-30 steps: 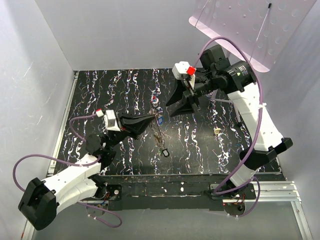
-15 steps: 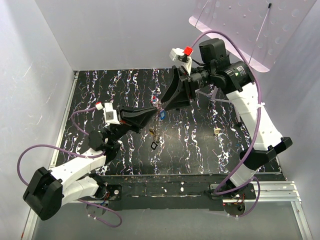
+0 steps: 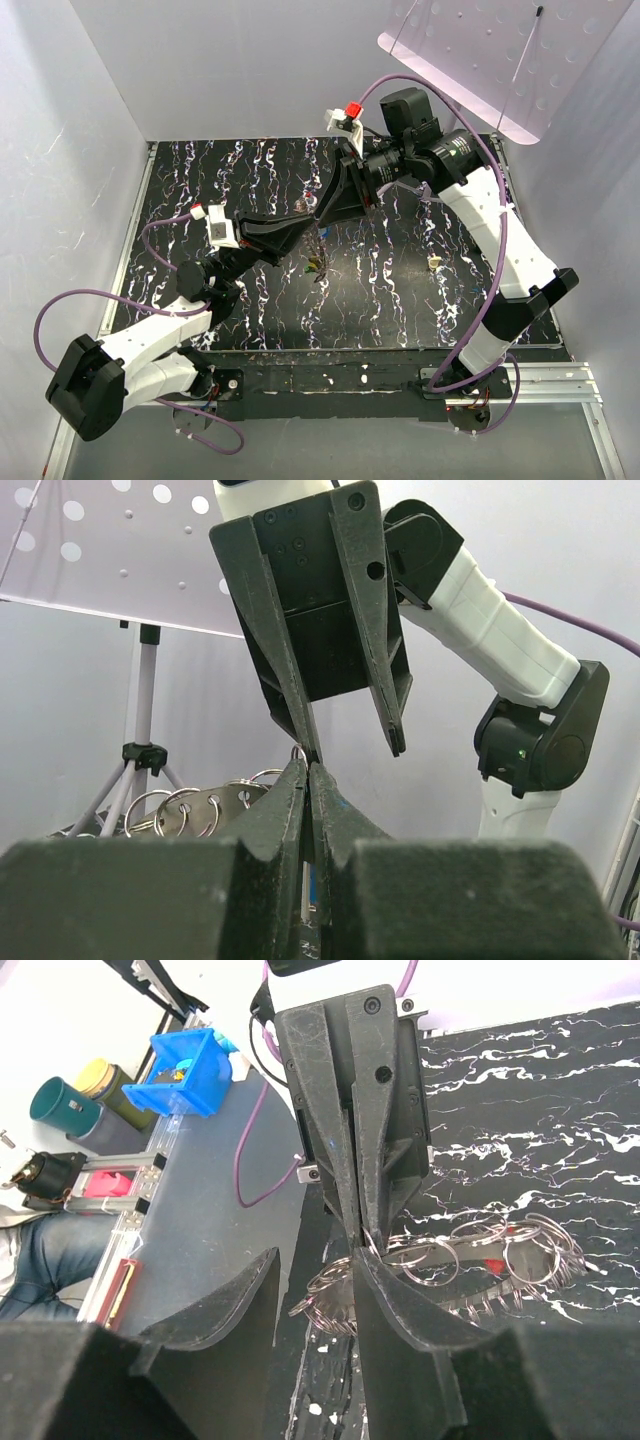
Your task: Put the keys on the keyring
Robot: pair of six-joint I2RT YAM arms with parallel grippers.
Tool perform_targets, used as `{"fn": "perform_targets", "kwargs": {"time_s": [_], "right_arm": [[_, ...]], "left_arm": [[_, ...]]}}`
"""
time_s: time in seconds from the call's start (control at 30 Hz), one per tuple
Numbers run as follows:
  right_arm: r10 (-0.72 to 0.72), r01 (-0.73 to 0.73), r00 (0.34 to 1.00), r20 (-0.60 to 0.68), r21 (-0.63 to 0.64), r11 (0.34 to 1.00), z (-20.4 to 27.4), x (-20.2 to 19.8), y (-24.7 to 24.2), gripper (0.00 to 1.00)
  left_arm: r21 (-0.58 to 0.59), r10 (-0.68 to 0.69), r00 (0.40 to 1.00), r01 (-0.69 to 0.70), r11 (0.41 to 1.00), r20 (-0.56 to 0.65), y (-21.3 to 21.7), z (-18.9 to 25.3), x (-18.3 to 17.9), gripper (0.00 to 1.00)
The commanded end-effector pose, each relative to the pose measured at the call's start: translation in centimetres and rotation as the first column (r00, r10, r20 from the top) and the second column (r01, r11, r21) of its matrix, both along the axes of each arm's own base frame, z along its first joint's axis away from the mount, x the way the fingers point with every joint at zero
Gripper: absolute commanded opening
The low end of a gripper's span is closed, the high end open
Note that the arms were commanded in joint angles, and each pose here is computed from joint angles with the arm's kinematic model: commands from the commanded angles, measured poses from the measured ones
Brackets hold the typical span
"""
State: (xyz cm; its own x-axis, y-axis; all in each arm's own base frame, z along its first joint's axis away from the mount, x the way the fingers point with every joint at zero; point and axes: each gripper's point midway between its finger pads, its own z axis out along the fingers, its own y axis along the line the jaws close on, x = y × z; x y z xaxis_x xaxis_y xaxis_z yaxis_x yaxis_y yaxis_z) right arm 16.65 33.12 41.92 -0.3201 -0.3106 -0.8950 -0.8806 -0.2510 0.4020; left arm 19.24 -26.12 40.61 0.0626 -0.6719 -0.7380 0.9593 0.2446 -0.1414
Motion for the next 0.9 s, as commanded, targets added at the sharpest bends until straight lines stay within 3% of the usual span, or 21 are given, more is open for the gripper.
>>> {"fn": "perform_targets", "kwargs": {"time_s": [0.0, 0.33, 0.87], "right_arm": [[-0.015, 0.012, 0.998, 0.058, 0.056, 0.998, 2.1, 0.2, -0.5, 0.44], [-0.075, 0.072, 0.995, 0.072, 0.045, 0.996, 1.7, 2.1, -0.9, 0.43], [-0.036, 0.036, 0.998, 0.059, -0.001, 0.999, -0.6, 1.0, 0.4, 0.29]], "left_arm": [[-0.105, 0.017, 0.991, -0.003, 0.994, 0.133, 1.9, 4.3, -2.3, 0.00], [-0.091, 0.006, 0.992, 0.005, 0.996, 0.128, 1.5, 4.1, -2.1, 0.00], [-0.099, 0.014, 0.992, -0.001, 0.995, 0.128, 1.8, 4.2, -2.3, 0.00]]}}
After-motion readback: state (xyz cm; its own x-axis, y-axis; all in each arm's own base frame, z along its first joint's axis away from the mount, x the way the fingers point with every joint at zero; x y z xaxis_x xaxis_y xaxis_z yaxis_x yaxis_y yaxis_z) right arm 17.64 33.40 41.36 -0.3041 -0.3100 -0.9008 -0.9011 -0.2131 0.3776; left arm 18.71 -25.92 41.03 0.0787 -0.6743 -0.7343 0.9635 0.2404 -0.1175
